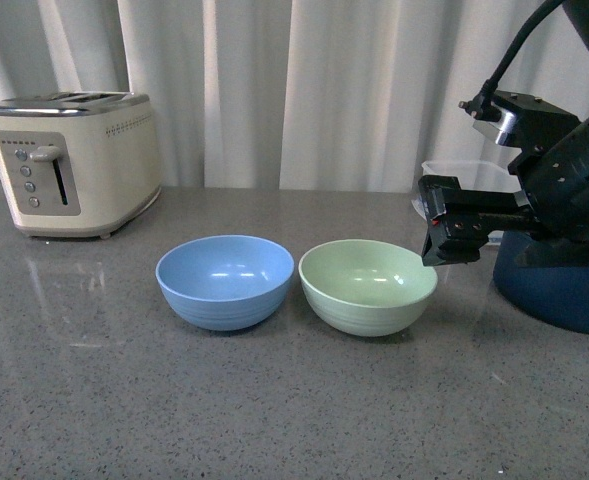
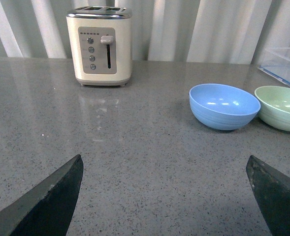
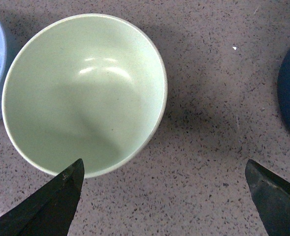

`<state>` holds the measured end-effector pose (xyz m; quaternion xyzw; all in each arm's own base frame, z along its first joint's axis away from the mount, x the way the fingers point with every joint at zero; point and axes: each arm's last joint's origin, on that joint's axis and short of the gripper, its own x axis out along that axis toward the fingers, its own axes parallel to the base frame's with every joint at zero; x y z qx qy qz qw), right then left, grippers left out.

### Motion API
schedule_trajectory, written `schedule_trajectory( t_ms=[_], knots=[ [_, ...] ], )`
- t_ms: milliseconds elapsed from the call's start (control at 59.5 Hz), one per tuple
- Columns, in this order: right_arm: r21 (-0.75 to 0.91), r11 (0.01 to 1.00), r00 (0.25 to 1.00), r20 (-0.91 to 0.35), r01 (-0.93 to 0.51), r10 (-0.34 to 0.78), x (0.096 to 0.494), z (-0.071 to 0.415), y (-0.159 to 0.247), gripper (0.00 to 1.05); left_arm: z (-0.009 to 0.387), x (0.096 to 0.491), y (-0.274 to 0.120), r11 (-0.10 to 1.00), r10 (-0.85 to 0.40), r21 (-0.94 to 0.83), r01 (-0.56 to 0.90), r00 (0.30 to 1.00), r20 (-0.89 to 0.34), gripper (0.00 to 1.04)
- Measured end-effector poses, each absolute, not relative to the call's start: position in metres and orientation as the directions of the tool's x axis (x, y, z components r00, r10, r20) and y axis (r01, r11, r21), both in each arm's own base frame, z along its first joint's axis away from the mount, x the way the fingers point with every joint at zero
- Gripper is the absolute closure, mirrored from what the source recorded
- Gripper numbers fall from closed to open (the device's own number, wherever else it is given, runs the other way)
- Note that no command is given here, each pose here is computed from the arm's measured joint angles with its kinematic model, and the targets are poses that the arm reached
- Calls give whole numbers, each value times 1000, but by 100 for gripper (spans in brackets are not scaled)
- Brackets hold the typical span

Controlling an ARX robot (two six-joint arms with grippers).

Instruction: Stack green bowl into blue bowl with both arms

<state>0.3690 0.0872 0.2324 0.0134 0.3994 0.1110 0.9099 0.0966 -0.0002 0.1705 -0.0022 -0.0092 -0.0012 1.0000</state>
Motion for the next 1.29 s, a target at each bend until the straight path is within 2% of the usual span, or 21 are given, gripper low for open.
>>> schedule_trajectory(
  t_ms=[756, 1125, 1209, 1293],
  knots=[
    [142, 966, 626, -739, -215, 248, 426, 202, 101, 10, 171, 97, 0, 1000, -2, -4, 2, 1000, 19, 7],
    [136, 964, 602, -759, -228, 249, 439, 183, 100, 10, 171, 97, 0, 1000, -2, -4, 2, 1000, 19, 7],
    [126, 967, 613, -753, -223, 239, 441, 181, 100, 19, 171, 97, 0, 1000, -2, -4, 2, 1000, 19, 7],
    [128, 966, 621, -745, -224, 242, 442, 181, 101, 33, 171, 97, 0, 1000, -2, -5, 2, 1000, 19, 7]
  ],
)
